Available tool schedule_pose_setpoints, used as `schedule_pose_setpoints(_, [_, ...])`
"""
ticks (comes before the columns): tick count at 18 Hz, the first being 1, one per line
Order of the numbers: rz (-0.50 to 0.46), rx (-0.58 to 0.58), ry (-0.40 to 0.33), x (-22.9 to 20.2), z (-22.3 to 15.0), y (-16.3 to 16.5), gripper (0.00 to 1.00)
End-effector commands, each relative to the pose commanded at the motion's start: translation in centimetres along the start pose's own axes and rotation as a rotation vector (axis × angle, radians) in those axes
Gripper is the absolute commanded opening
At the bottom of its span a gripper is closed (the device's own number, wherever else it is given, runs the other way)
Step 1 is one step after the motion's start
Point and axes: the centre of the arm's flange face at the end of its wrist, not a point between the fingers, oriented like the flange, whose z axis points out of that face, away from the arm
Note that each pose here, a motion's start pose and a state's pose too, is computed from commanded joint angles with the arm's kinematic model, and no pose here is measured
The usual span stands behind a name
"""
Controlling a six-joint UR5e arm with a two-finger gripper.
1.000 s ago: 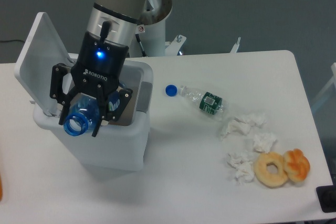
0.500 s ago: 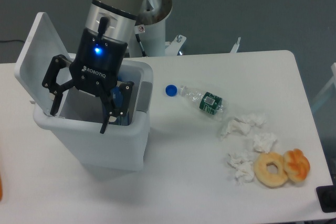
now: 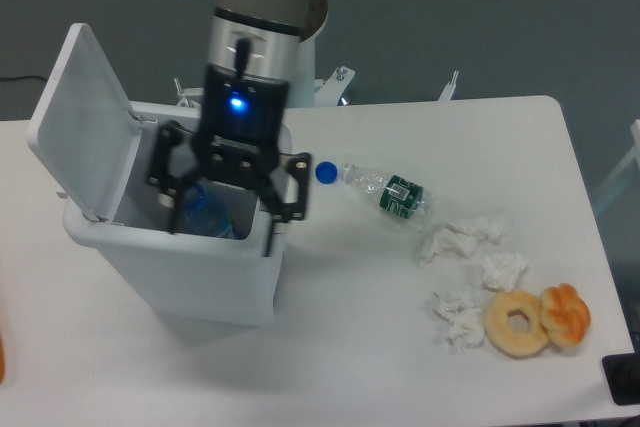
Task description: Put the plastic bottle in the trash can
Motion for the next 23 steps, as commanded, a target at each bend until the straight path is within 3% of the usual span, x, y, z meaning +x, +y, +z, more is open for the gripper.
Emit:
schedule_pose_setpoints(3, [-0.130,-0.060,0.039,-5.7,-0.3,2.3,1.00])
schedule_pose_setpoints(6, [-0.191,-0.078,0.034,-10.1,0.4,4.3,1.00])
schedule_pose_setpoints(9, [-0.141,-0.105,0.029,-13.5,2.0,6.1,1.00])
schedule_pose_setpoints(13, [-0.102,-0.132,0.039,-14.9,3.7,7.2,1.00])
schedule_pose_setpoints(19, [0.236,-0.280,0.083,-16.6,9.9,12.2,1.00])
schedule_pose_setpoints(23, [0.427,-0.405,0.074,-17.9,11.7,15.2,1.00])
